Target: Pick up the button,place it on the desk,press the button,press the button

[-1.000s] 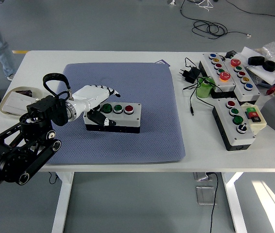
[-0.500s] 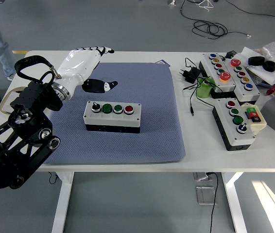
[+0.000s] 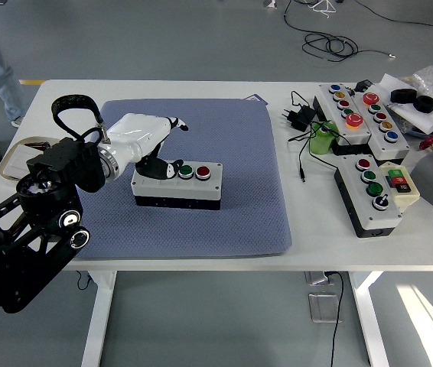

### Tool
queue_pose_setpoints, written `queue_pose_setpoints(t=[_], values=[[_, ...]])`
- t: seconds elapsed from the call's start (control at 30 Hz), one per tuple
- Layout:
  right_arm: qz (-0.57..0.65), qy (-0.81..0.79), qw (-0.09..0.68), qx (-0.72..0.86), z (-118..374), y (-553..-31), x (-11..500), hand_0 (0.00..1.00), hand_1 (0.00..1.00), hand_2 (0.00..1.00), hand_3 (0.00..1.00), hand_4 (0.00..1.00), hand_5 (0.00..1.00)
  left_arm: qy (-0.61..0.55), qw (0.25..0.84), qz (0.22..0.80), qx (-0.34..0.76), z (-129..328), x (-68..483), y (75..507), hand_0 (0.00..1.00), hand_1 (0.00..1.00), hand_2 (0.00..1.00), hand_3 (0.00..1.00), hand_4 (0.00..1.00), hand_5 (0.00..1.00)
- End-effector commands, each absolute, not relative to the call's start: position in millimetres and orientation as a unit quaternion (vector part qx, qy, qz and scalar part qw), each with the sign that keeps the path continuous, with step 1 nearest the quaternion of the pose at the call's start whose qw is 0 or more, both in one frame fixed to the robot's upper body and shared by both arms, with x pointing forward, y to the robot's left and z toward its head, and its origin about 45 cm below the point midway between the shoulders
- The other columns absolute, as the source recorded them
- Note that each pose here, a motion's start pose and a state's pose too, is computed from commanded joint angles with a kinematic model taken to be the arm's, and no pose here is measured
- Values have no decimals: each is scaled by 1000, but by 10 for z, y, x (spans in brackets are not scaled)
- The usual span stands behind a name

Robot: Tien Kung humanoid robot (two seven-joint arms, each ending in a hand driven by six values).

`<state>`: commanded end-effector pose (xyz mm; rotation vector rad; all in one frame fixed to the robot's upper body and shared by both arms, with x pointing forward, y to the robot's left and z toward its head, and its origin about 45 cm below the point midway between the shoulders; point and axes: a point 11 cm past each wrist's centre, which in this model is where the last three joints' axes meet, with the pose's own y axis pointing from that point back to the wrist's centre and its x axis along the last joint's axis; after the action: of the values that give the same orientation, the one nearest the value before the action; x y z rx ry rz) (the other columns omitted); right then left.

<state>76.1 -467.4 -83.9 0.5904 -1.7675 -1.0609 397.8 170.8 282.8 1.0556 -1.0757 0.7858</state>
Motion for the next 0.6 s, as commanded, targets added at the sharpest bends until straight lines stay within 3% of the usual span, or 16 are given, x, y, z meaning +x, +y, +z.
queue_pose_setpoints(t=[0.2,0.6], values=[[-434,-724,478,242,-837,-4677,769,787,797,817,751,412,479,-476,661,307,492,2711,3924,1647,2,22,126,860,650,337],[-433,-725,477,243,-831,-4684,785,787,797,817,751,412,479,-480,656,287,507,2649,3918,1621,2,27,124,828,641,329]])
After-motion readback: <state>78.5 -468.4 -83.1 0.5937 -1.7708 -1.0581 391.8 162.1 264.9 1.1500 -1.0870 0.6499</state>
